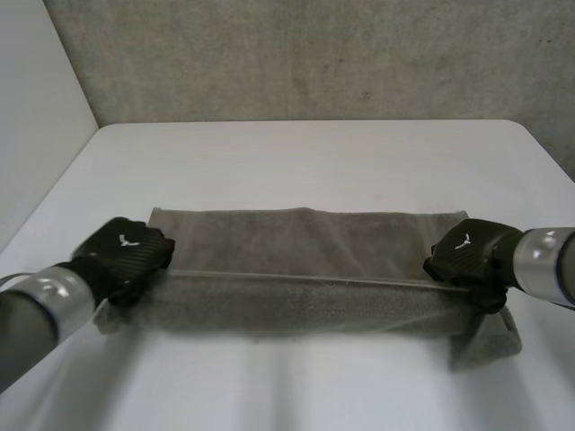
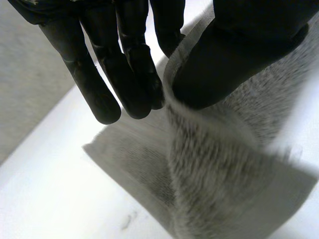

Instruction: Fold the towel.

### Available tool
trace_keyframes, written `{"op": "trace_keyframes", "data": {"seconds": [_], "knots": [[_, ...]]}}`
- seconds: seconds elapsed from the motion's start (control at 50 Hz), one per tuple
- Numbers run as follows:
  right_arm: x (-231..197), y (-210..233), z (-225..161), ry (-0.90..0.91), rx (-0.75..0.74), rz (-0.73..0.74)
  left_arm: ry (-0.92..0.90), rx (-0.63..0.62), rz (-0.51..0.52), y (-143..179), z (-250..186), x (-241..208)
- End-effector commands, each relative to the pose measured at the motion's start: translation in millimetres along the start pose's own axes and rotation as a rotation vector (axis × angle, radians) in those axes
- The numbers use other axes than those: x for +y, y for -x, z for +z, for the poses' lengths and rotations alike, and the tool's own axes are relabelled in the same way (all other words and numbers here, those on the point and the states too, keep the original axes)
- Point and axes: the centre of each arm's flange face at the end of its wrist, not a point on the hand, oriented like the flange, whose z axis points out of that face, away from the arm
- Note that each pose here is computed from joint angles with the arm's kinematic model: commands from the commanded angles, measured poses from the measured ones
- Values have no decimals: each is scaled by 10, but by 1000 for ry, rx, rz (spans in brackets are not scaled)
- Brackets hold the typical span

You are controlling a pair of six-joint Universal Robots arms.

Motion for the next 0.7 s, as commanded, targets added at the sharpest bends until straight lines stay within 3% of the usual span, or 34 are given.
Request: {"op": "trace_keyframes", "data": {"seconds": [0.02, 0.04, 0.06, 0.08, 0.1, 0.14, 0.16, 0.18, 0.2, 0.22, 0.24, 0.3, 0.38, 0.42, 0.44, 0.48, 0.52, 0.54, 0.58, 0.6, 0.64, 0.7], "knots": [[-145, -373, 435, -28, 234, -62, -72, -46, 80, 64, 651, -162], [-283, -541, 459, -85, 333, -83, -72, -46, 81, 65, 652, -163], [-284, -543, 459, -85, 334, -83, -130, -107, 101, 187, 751, -343], [-460, -727, 445, -165, 441, -99, -211, -179, 113, 335, 824, -586], [-462, -729, 445, -166, 442, -99, -212, -179, 113, 336, 825, -588], [-869, -1096, 304, -364, 679, -138, -431, -329, 141, 621, 836, -1216], [-871, -1098, 303, -365, 680, -139, -432, -330, 141, 622, 835, -1219], [-1073, -1253, 181, -476, 802, -155, -559, -407, 142, 754, 766, -1563], [-1230, -1374, 68, -578, 910, -170, -560, -407, 142, 755, 765, -1566], [-1232, -1375, 66, -579, 911, -170, -676, -493, 124, 922, 669, -1846], [-1356, -1464, -78, -667, 1005, -176, -782, -564, 97, 1050, 558, -2069], [-1471, -1506, -315, -773, 1094, -181, -919, -643, 46, 1201, 387, -2285], [-1428, -1409, -320, -779, 1037, -201, -954, -649, 24, 1208, 303, -2311], [-1326, -1222, -162, -759, 895, -228, -846, -589, 16, 1074, 408, -2022], [-1326, -1221, -161, -759, 894, -228, -846, -589, 16, 1073, 409, -2020], [-1189, -973, 14, -724, 707, -247, -787, -553, 8, 974, 481, -1843], [-1109, -862, 91, -697, 620, -247, -648, -474, -3, 759, 637, -1386], [-1108, -861, 92, -697, 619, -247, -647, -474, -3, 758, 637, -1384], [-901, -665, 260, -629, 447, -219, -500, -396, -13, 570, 754, -852], [-900, -664, 260, -629, 446, -219, -499, -395, -13, 569, 755, -849], [-633, -495, 505, -522, 314, -166, -394, -323, -29, 370, 785, -425], [-381, -288, 728, -424, 199, -140, -360, -296, -35, 260, 792, -268]]}}
